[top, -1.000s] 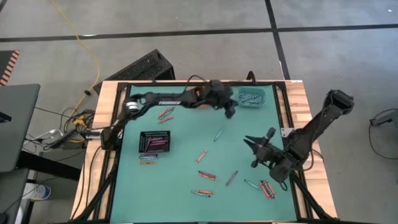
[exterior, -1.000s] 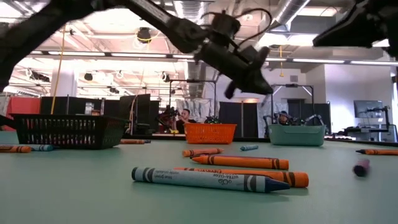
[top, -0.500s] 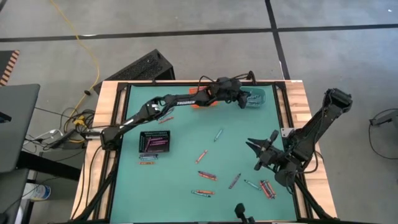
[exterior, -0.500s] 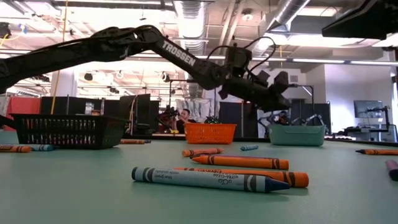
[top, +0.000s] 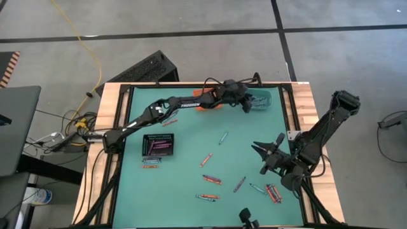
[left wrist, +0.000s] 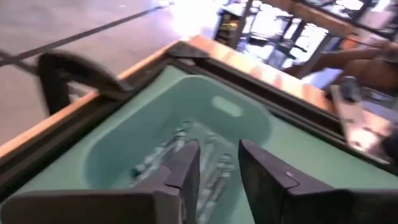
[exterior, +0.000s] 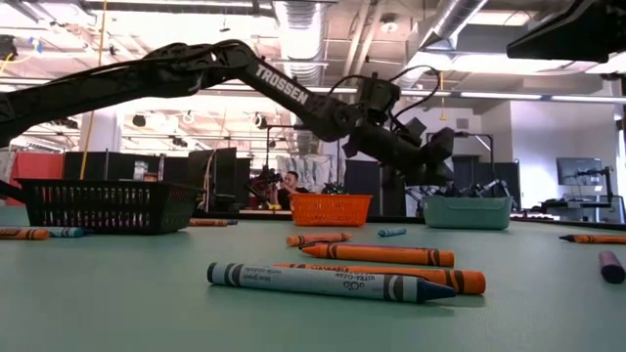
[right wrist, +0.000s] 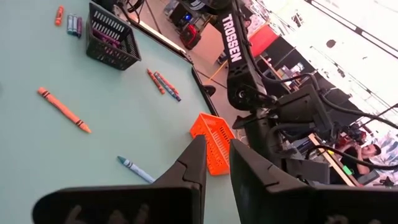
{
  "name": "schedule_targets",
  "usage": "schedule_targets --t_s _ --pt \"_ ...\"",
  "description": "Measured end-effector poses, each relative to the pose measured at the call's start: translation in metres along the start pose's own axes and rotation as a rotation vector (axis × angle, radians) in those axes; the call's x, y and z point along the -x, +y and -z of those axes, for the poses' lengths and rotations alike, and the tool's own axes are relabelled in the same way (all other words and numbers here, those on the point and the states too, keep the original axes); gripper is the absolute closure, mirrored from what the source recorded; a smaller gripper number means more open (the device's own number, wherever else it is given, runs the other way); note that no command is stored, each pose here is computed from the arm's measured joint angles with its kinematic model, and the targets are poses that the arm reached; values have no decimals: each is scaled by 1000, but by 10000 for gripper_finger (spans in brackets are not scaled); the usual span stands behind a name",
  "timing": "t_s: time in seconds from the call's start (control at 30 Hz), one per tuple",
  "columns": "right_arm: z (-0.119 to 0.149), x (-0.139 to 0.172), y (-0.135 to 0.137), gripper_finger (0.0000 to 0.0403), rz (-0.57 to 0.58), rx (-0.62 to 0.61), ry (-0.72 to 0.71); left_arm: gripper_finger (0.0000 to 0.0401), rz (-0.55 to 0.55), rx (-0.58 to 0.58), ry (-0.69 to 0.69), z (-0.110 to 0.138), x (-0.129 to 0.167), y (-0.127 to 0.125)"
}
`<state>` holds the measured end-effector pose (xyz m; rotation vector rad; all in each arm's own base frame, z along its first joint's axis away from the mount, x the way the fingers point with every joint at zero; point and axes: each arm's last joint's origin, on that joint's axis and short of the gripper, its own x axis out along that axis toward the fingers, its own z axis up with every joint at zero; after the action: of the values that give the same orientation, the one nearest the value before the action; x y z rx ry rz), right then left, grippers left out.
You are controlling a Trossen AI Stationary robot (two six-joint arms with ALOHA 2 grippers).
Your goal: Sort crayons
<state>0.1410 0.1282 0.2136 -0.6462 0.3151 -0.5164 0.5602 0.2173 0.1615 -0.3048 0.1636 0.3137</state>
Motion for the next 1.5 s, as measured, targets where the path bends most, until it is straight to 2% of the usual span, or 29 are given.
schedule_targets --t_s 0.2,0.33,0.4,0.5,0.63,0.8,0.9,1.07,1.2,1.27,1.37,1.43,1.5 --pt "0 0 0 332 -3 -4 -2 277 157 15 76 -20 6 -11" --pt "0 0 0 332 -9 -13 -1 276 167 13 136 -42 21 -22" --pt "0 0 0 332 -11 -15 -1 276 130 -19 189 -56 33 -28" --pt "0 0 1 332 -35 -18 3 276 18 -96 303 -73 56 -39" --pt "-1 0 1 332 -42 -23 4 275 -103 -187 463 -97 96 -55" --pt "-1 0 2 332 -48 -30 5 275 -153 -249 643 -115 150 -100" --pt "0 1 4 332 -121 -59 20 275 -186 -286 731 -112 175 -134" --pt "8 6 25 333 -660 -200 152 275 -198 -403 867 -87 212 -202" --pt "22 7 46 337 -883 -146 129 275 -93 -468 906 -63 234 -255" --pt "18 7 50 338 -962 -133 81 275 28 -479 861 -51 240 -285" --pt "10 6 50 339 -1004 -120 13 275 206 -541 799 -23 249 -328" --pt "5 4 49 339 -996 -119 -5 275 272 -582 734 -2 253 -350" --pt "4 2 47 339 -973 -108 1 275 293 -584 650 19 251 -362"
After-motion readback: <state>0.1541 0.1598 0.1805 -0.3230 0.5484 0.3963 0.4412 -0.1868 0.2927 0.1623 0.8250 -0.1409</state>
